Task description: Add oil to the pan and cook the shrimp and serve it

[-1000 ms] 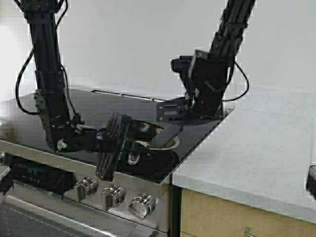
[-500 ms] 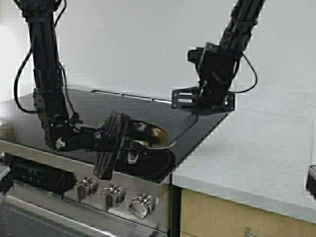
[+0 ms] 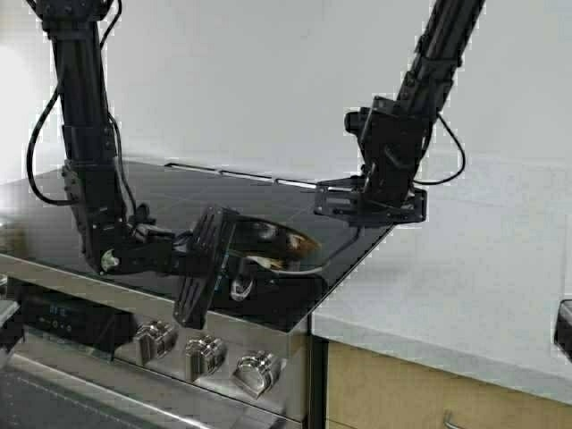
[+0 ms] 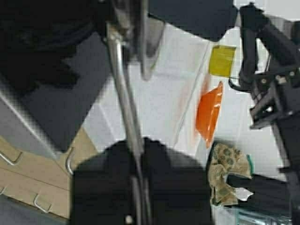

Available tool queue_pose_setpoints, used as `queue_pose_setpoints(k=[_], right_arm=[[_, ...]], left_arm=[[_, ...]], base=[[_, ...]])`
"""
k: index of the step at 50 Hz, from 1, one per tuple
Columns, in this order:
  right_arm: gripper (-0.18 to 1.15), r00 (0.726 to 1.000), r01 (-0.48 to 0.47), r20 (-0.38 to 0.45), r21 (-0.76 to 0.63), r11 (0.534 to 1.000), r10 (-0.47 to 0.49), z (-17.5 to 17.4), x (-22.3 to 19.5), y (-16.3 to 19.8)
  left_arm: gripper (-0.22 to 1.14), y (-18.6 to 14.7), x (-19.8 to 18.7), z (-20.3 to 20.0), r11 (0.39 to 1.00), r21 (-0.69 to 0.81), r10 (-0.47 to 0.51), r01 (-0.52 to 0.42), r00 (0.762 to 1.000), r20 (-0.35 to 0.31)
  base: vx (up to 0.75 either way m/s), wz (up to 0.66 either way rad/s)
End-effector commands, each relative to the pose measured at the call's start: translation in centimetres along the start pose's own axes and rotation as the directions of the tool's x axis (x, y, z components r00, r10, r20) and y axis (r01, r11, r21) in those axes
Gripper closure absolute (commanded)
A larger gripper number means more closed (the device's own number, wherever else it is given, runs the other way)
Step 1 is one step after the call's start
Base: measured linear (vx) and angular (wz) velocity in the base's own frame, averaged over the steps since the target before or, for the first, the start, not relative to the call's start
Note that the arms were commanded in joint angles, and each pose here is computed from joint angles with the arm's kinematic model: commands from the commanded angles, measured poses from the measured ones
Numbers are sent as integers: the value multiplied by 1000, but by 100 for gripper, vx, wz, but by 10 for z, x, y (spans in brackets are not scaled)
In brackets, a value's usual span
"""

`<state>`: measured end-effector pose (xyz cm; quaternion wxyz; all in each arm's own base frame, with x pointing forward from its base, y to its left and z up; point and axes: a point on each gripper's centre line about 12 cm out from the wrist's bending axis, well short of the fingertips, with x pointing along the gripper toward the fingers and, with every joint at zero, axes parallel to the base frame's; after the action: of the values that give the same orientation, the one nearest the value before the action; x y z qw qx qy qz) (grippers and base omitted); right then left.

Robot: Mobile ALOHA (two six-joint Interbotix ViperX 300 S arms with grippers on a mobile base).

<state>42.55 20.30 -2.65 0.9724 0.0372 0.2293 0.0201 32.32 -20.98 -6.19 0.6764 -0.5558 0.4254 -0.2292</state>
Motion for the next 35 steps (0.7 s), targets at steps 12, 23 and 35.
queue_pose_setpoints(k=[12, 23, 35], right_arm=[[90, 995, 0, -101, 38, 999, 3, -28, 3, -3], [90, 987, -87, -129, 83, 993, 97, -47, 0, 17], [90, 979, -157, -116, 105, 982, 169, -45, -1, 41]], left_arm=[[90, -35, 3, 9, 994, 95, -54, 55, 998, -16], [90, -35, 5, 9, 993, 120, -15, 20, 999, -44], [90, -37, 8, 8, 990, 139, 5, 6, 997, -76]], base=[[0, 0], [0, 0], [0, 0]])
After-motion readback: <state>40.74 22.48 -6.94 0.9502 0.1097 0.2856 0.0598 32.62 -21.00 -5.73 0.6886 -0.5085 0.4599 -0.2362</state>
